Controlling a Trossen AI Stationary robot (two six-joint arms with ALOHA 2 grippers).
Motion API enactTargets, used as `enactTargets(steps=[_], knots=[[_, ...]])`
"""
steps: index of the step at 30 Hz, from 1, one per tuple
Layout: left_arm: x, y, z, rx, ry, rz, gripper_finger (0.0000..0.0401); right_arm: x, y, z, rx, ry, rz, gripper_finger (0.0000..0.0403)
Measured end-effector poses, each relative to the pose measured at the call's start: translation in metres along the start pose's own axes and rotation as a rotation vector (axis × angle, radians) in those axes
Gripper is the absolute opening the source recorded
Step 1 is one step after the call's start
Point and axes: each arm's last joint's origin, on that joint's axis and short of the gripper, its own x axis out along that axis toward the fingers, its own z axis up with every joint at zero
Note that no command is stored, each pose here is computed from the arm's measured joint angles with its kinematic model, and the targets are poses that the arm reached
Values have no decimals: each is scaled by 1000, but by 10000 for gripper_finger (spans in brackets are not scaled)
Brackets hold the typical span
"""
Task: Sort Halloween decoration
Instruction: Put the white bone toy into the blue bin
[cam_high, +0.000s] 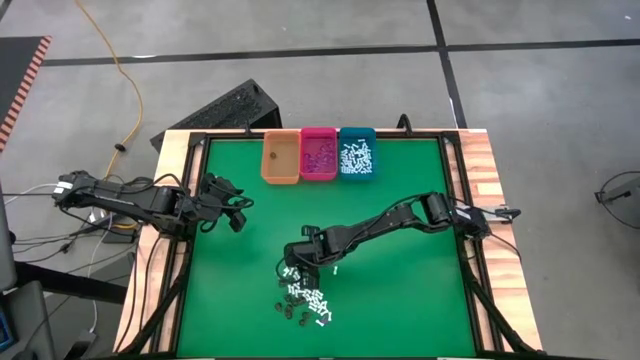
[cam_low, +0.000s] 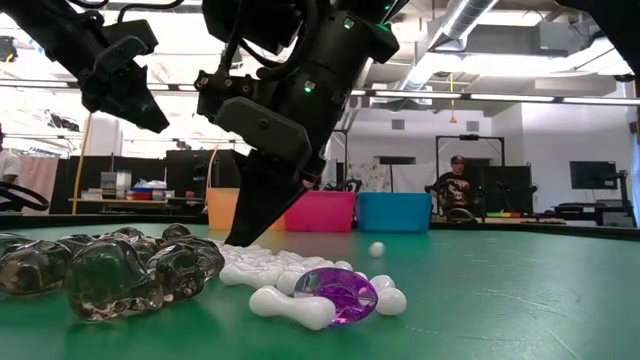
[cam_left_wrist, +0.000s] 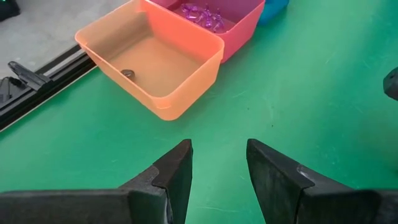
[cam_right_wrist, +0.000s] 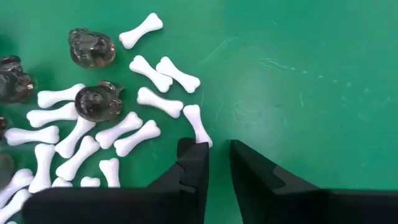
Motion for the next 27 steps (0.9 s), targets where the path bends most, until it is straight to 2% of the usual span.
enactTargets(steps=[3, 8, 16, 21, 27], knots=[[0, 0, 0, 1, 0, 1, 144, 0, 0, 0, -11, 0, 2, 78], [0, 0, 0, 2, -1, 1, 144, 0, 1, 0, -15, 2, 22, 18], [0, 0, -1, 8, 8, 3, 144, -6, -1, 0, -17, 18, 27, 15], [0, 1, -2, 18, 19, 10, 144, -29, -9, 5, -19, 23, 19, 15], [0, 1, -2, 18, 20, 11, 144, -58, -47, -1, -76, 168, -135, 15]])
